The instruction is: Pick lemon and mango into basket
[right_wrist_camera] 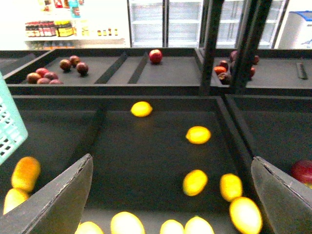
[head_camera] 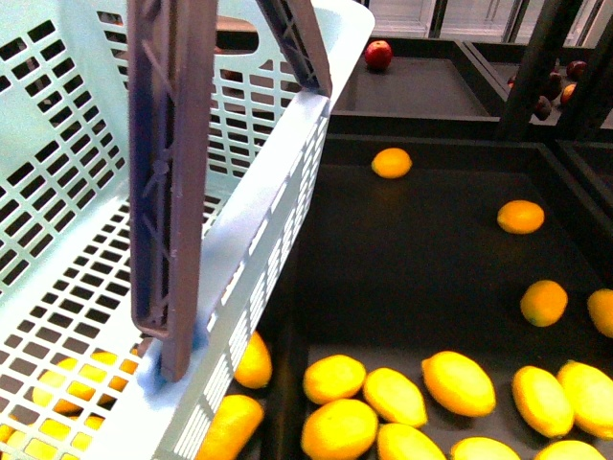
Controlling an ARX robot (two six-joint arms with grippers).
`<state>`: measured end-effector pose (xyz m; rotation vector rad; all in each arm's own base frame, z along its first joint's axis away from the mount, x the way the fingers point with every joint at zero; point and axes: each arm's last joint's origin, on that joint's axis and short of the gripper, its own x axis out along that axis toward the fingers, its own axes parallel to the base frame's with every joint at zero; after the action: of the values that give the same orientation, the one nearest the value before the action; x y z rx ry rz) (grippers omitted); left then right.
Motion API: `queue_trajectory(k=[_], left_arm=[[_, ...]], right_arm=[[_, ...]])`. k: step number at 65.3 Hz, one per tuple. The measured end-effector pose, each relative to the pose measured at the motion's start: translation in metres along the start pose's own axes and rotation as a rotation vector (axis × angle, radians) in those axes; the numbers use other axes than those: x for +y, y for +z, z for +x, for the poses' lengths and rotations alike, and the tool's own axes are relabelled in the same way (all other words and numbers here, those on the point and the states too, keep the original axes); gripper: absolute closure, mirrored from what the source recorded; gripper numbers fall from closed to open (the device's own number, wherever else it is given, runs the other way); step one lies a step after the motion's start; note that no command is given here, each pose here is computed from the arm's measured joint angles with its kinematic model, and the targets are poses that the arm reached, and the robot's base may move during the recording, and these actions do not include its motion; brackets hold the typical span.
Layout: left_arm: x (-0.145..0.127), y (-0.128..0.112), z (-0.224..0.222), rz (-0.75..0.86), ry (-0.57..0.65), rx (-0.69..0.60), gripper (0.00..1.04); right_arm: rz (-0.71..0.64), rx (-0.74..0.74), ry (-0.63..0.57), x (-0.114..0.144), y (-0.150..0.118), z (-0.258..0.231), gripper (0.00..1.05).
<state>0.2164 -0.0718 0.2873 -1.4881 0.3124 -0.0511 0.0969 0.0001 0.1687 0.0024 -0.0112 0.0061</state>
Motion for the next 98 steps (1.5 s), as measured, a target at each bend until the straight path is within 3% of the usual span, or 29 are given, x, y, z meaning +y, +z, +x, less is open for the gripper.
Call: queue_trajectory(k=[31,39,46,57,68,81,98], left_arm=[[0.000,-0.001,-0.001,0.011,0.000,0.019,0.99],[-0.003,-0.003,0.007,0.274,0.138,0.153,1.00],[-0.013,-0.004,0.028,0.555,0.119,0.223,1.00],[-0.038,-0.004,0.070,0.712,0.081,0.239,1.00],[-0.049,-0.030,0.098,0.738,0.045,0.404,1.00],[-0.046,-0.074,0.095,0.750,0.032,0.623,1.00],[-0.047,-0.078,0.092,0.774,0.023,0.620,1.00]], right_arm=[[0.000,-0.001,-0.005,0.000,0.000,0.000,0.09],[0.000,-0.001,-0.007,0.000,0.000,0.000,0.09],[0.000,-0.001,-0.006,0.000,0.000,0.000,0.09],[0.000,-0.001,-0.007,0.000,0.000,0.000,0.09],[0.000,-0.001,-0.006,0.000,0.000,0.000,0.09],[0.000,-0.001,-0.007,0.000,0.000,0.000,0.09],[0.000,-0.001,-0.007,0.000,0.000,0.000,0.09]])
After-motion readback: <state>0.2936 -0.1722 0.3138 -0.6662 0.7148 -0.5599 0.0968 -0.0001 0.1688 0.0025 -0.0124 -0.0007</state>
